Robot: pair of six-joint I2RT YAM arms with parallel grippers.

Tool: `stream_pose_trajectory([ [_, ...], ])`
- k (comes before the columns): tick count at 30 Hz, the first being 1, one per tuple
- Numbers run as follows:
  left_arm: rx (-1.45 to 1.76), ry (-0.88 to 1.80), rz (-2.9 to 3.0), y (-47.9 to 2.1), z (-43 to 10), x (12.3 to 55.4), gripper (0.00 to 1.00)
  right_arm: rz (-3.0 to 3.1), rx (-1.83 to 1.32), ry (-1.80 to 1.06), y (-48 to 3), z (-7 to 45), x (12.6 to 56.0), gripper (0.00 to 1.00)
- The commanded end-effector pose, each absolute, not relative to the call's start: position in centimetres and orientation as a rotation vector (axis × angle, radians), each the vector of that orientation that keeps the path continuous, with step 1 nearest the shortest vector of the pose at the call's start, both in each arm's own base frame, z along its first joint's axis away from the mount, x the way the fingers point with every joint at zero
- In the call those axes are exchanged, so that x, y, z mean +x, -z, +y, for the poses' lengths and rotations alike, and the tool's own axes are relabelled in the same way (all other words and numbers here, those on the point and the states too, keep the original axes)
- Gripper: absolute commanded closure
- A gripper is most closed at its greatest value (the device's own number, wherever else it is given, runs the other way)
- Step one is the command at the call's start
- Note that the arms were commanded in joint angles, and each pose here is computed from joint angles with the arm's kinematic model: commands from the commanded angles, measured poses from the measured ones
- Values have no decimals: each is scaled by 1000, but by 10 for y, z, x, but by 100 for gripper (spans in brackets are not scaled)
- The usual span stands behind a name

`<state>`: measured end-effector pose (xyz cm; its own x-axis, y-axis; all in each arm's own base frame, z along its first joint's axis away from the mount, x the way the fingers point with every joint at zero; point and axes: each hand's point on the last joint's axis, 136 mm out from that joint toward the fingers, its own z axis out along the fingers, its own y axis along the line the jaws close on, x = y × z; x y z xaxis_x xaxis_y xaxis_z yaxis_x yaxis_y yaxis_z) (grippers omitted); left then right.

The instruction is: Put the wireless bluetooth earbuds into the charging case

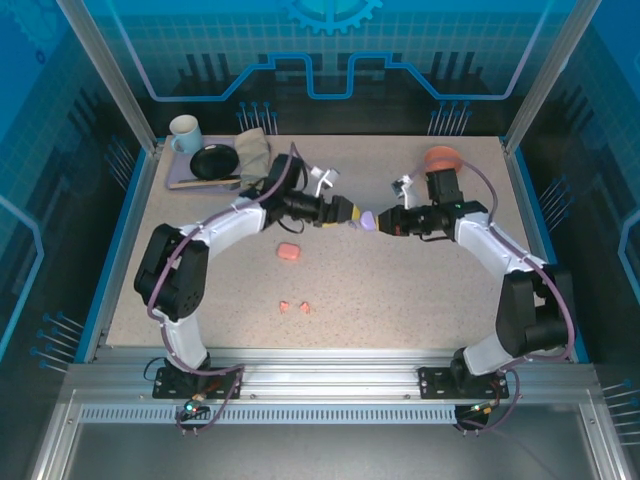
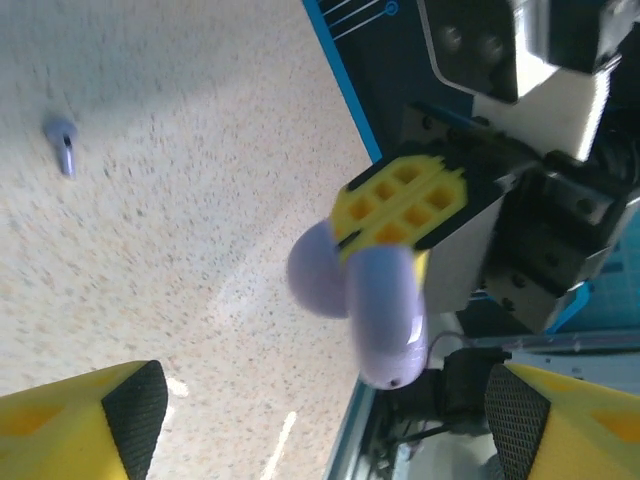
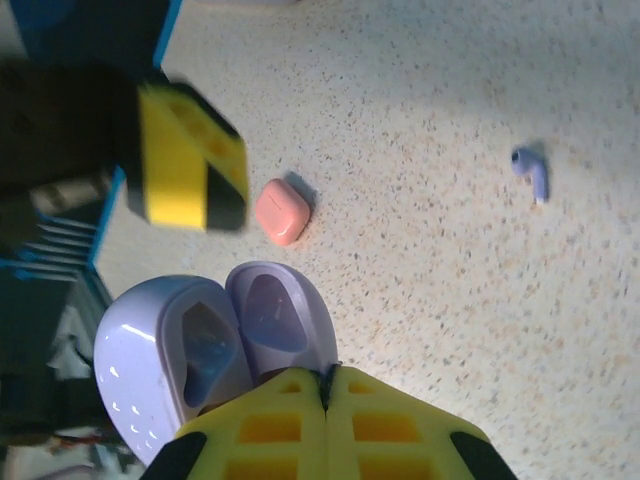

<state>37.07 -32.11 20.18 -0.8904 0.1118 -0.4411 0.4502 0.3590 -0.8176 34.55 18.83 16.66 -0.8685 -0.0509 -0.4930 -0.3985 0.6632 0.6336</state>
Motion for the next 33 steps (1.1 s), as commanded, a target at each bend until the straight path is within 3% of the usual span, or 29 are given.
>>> stream_pose_trajectory([
  [1, 727, 1585, 2435, -196, -307, 336, 15, 2507, -608, -841, -160, 191, 339, 100],
  [7, 825, 1589, 2505, -194, -299, 326, 16, 2461, -888, -570, -161, 205, 356, 100],
  [13, 821, 1586, 2519, -188, -291, 325, 20, 2415, -1001, -490, -159, 214, 359, 100],
  [33, 802, 1652, 2496, -171, -297, 340, 37, 2320, -1080, -609, -176, 255, 343, 100],
])
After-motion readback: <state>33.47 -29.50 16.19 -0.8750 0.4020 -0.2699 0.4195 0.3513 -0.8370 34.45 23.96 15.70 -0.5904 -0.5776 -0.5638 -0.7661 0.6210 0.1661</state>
